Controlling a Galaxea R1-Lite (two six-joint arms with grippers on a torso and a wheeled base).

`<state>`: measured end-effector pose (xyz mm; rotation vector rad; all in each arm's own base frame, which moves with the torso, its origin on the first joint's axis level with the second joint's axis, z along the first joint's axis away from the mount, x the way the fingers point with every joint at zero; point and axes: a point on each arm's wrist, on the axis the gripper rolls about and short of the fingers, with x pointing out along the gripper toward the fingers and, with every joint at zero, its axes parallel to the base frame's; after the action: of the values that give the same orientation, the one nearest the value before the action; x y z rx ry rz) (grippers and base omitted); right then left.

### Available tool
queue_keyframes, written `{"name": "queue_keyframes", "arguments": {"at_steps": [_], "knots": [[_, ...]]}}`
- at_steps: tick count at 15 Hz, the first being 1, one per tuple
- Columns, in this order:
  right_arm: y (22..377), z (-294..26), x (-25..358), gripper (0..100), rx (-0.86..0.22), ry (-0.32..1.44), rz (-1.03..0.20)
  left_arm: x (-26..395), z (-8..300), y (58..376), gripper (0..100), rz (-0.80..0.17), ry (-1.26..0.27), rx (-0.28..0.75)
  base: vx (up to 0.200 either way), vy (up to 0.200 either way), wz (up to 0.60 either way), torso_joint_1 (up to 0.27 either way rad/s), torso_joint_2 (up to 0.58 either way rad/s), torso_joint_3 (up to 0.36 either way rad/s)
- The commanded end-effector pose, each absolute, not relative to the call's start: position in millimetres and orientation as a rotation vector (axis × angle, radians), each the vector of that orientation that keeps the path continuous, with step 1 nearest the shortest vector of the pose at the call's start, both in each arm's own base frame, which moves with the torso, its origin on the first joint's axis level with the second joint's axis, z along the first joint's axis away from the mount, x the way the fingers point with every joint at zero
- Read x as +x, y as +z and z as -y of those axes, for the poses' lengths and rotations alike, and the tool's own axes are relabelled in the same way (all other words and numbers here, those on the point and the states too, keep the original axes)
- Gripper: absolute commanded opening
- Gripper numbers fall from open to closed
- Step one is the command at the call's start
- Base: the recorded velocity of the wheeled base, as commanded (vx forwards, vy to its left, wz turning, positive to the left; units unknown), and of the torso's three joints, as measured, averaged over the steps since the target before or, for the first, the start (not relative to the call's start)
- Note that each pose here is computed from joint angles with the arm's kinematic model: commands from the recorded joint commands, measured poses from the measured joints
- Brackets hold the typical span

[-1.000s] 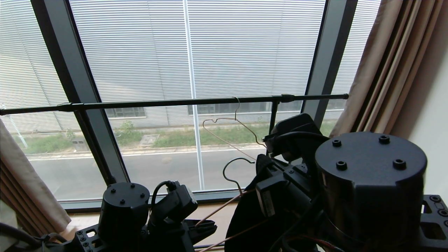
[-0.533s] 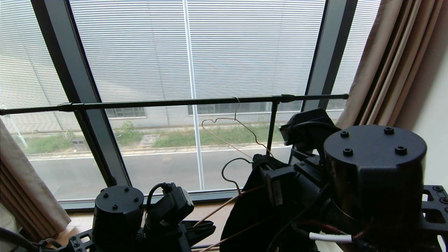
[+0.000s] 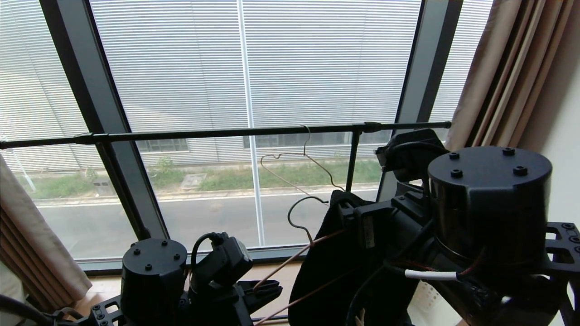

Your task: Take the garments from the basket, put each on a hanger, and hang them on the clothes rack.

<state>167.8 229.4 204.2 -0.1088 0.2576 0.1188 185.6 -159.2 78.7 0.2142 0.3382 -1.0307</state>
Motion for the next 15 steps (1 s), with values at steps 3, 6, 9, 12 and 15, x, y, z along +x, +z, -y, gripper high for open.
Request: {"name": "queue_keyframes", "arguments": {"at_steps": [3, 6, 9, 12, 15], "knots": [[202, -242, 156, 100, -0.121, 0.176, -0.258, 189, 166, 77, 0, -0.334, -1.035, 0.213, 0.0, 0.0, 0.0, 0.0, 0.0, 0.0], [198, -246, 154, 100, -0.136, 0.187, -0.266, 191, 168, 76, 0, -0.336, -1.033, 0.214, 0.0, 0.0, 0.0, 0.0, 0.0, 0.0], [197, -244, 156, 100, -0.138, 0.176, -0.265, 192, 168, 78, 0, -0.31, -1.03, 0.208, 0.0, 0.0, 0.0, 0.0, 0.0, 0.0], [202, -236, 157, 100, -0.138, 0.162, -0.263, 193, 168, 78, 0, -0.315, -1.022, 0.184, 0.0, 0.0, 0.0, 0.0, 0.0, 0.0], [207, -227, 156, 100, -0.144, 0.154, -0.252, 193, 167, 78, 0, -0.319, -1.008, 0.183, 0.0, 0.0, 0.0, 0.0, 0.0, 0.0]]}}
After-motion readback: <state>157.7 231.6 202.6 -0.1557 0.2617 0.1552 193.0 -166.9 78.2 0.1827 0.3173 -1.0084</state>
